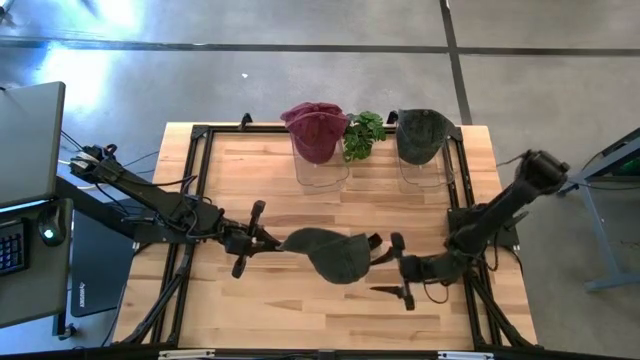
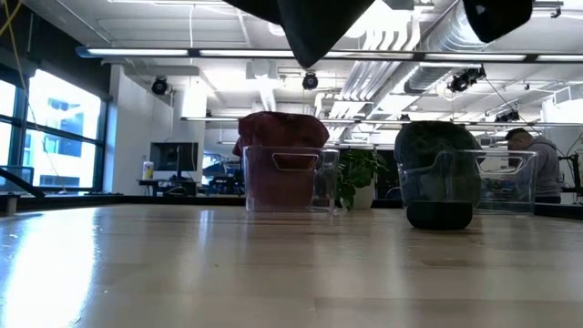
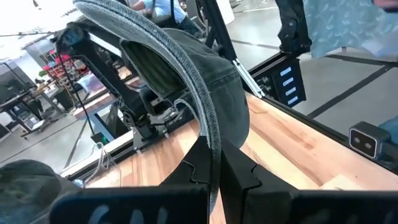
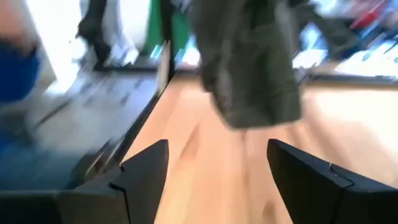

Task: Pick & Place hat
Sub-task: Put the black cap into the right transparent bin

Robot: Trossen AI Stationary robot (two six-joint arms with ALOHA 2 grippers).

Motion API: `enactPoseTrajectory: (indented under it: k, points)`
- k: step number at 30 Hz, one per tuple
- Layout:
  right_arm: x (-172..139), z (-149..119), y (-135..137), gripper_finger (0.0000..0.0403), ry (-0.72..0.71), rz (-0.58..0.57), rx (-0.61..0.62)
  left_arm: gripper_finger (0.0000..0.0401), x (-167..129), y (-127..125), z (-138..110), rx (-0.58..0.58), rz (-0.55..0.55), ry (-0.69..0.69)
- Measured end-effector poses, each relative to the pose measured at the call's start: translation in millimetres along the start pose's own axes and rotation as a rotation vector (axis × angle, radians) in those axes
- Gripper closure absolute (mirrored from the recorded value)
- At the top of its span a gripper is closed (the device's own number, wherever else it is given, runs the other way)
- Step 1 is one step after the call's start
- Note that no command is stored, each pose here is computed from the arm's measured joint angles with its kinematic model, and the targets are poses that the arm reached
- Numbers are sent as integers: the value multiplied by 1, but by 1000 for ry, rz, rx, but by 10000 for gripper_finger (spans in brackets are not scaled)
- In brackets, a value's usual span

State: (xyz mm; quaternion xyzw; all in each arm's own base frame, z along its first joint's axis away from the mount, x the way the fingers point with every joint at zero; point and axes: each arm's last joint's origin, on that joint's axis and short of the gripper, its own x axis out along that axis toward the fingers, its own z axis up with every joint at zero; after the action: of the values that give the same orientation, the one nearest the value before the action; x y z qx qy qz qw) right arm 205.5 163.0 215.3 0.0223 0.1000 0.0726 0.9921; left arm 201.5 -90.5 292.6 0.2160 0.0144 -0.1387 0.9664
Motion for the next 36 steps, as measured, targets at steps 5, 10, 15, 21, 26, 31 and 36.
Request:
enactPoseTrajectory:
  k: [5, 10, 15, 21, 26, 31, 36]
  points:
    - [14, -32, 2, 144, -243, -48, -11, 400, 0, 0, 0, 2, 0, -1]
    - [36, -32, 2, 159, -457, 26, -55, 400, 0, 0, 0, 2, 18, 9]
    - [61, -19, 6, 182, -485, 26, -96, 400, 0, 0, -1, 3, 20, 11]
    - [68, -5, 12, 255, -540, 115, -150, 400, 0, 0, -1, 3, 20, 11]
    - [69, -6, 10, 358, -527, 78, -131, 400, 0, 0, -1, 2, 20, 12]
    - [67, -7, 9, 385, -488, -72, -90, 400, 0, -1, -4, -7, 15, 54]
    - [52, 7, 18, 396, -406, -131, -121, 353, -1, -1, -15, -71, 103, 193]
